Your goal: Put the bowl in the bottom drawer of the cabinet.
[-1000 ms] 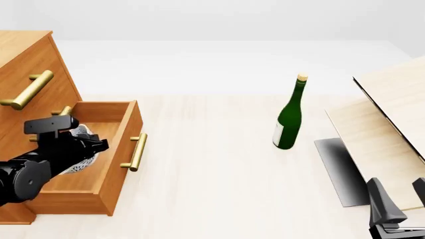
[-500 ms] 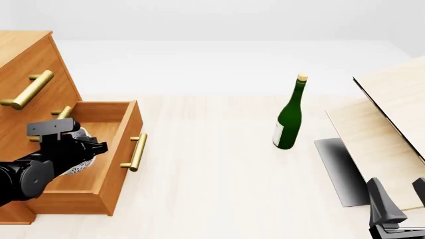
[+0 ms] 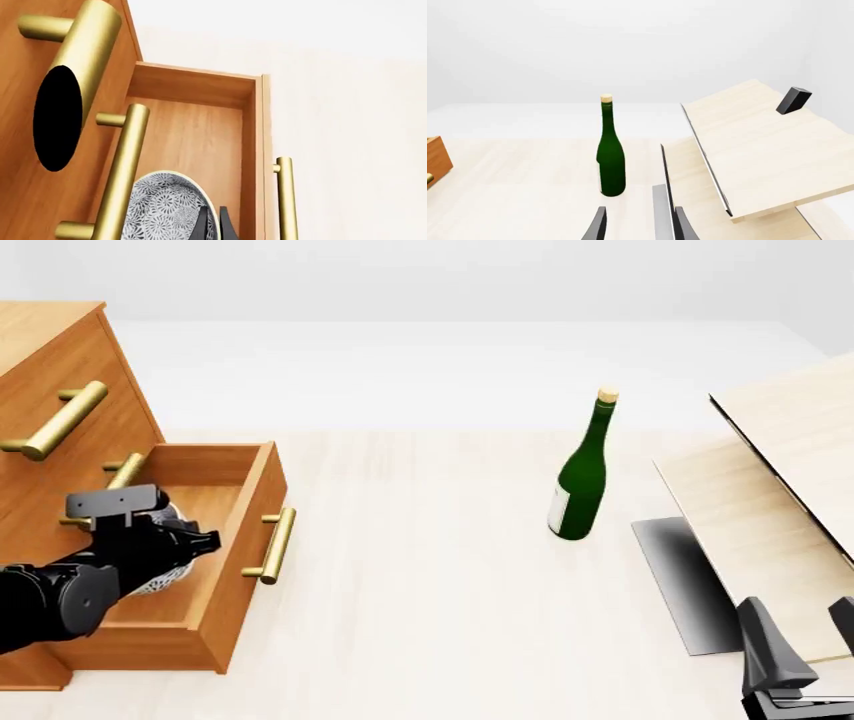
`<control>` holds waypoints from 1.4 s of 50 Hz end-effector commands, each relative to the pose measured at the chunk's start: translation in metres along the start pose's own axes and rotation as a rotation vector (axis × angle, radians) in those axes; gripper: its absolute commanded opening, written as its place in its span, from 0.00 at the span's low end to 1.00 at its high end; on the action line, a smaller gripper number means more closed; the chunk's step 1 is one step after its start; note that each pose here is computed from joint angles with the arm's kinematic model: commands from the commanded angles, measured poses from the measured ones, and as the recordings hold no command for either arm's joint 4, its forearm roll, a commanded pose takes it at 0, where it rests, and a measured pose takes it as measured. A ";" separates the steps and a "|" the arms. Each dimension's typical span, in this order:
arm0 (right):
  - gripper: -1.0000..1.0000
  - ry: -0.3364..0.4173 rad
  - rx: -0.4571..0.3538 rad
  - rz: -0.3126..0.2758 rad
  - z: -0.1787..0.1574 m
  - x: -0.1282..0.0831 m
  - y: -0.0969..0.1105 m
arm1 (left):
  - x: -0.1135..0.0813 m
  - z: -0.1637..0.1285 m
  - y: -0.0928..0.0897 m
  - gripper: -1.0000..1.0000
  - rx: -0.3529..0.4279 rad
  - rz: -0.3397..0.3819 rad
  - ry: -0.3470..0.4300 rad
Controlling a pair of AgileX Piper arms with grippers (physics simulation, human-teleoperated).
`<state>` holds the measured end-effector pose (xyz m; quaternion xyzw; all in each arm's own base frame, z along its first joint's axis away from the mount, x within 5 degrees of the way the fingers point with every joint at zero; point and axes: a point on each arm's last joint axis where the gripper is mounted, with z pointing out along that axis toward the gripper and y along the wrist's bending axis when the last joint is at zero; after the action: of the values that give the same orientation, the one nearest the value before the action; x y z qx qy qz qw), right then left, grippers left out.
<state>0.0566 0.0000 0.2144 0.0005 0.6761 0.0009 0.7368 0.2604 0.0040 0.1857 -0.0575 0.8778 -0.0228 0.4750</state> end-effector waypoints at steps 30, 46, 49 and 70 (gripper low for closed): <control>1.00 0.000 0.000 0.000 0.000 0.000 0.000 | 0.005 0.012 0.011 0.00 -0.030 0.008 -0.020; 1.00 0.000 0.000 0.000 0.000 0.000 0.000 | 0.001 0.012 0.003 1.00 -0.003 -0.016 -0.034; 1.00 0.000 0.000 0.000 0.000 0.000 0.000 | -0.001 0.010 0.004 1.00 -0.005 -0.020 -0.047; 1.00 0.000 0.000 0.000 0.000 0.000 0.000 | -0.013 -0.005 -0.002 1.00 0.018 -0.012 -0.110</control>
<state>0.0566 0.0000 0.2144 0.0005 0.6761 0.0009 0.7368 0.2656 0.0085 0.1900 -0.0688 0.8574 -0.0244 0.5094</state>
